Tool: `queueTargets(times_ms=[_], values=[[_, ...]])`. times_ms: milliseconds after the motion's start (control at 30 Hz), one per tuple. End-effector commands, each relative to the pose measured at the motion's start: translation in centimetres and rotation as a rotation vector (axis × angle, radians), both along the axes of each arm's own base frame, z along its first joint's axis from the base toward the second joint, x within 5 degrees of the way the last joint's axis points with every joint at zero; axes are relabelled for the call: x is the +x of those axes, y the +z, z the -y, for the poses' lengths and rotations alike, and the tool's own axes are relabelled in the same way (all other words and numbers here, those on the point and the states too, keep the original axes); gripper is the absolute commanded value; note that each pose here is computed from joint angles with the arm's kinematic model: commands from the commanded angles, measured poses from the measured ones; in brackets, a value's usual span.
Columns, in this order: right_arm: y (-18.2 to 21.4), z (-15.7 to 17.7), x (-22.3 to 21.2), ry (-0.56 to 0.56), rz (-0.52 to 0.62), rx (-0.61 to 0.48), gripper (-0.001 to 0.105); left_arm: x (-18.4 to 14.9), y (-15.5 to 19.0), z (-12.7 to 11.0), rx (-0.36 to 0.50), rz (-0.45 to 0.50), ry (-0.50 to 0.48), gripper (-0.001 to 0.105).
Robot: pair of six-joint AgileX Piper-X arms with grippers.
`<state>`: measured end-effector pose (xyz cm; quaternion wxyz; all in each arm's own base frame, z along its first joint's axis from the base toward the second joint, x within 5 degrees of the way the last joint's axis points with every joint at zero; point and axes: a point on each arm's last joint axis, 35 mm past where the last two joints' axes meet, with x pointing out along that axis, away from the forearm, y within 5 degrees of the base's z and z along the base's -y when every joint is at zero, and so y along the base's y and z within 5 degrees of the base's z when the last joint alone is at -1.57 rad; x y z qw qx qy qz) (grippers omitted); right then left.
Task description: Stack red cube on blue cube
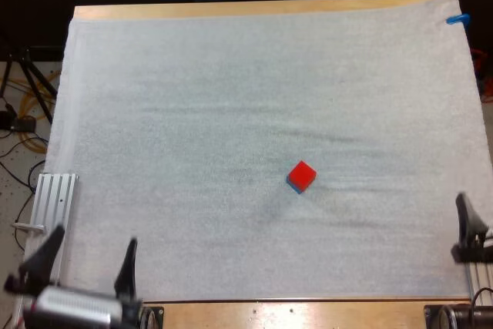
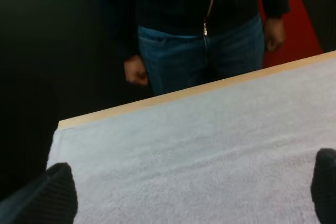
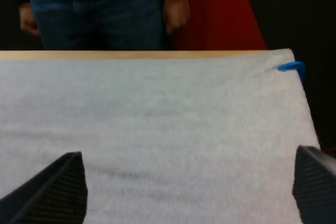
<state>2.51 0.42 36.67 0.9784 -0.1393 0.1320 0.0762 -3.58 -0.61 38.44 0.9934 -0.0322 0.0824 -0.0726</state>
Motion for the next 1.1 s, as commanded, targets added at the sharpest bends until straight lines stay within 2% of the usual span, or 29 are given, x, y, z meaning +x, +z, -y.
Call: queueTargets(times_ms=[0,167,233,300,367,500,567,700,867,1067], values=[[-0.4,0.0,-0.6,-0.003,-0.006,-0.002,0.078,-0.5,-0.2,-0.1,0.010,-0.004,0.015,0.087],[-1.5,-0.1,-3.0,-0.007,0.040,0.011,0.078,-0.8,-1.3,0.0,0.011,-0.106,0.014,0.087],[-1.6,-0.1,-3.2,-0.007,0.041,0.012,0.078,-1.3,-1.9,0.0,0.010,-0.184,0.018,0.087],[-1.6,-0.1,-3.3,-0.007,0.036,0.012,0.078,-1.3,-2.4,0.0,0.015,-0.217,0.016,0.087],[-1.5,-0.1,-3.4,-0.004,0.043,-0.001,0.078,-1.2,-2.6,0.0,0.021,-0.225,0.014,0.087],[-0.8,-0.1,-3.2,0.012,0.111,-0.005,0.078,-0.5,-2.3,-0.1,0.025,-0.177,0.019,0.087],[-0.9,-0.1,-3.1,0.016,0.108,-0.018,0.078,-0.1,-2.4,-0.1,0.025,-0.165,0.019,0.087],[-2.5,-0.1,-2.0,0.021,0.058,-0.028,0.078,1.6,-3.3,-0.1,0.025,-0.144,0.020,0.087],[-4.5,-0.1,-0.6,0.013,0.004,0.028,0.078,4.1,-5.4,-0.1,0.025,-0.156,0.018,0.087],[-6.8,-0.1,0.5,0.011,-0.078,0.031,0.078,6.2,-8.7,-0.1,-0.004,-0.236,0.021,0.087]])
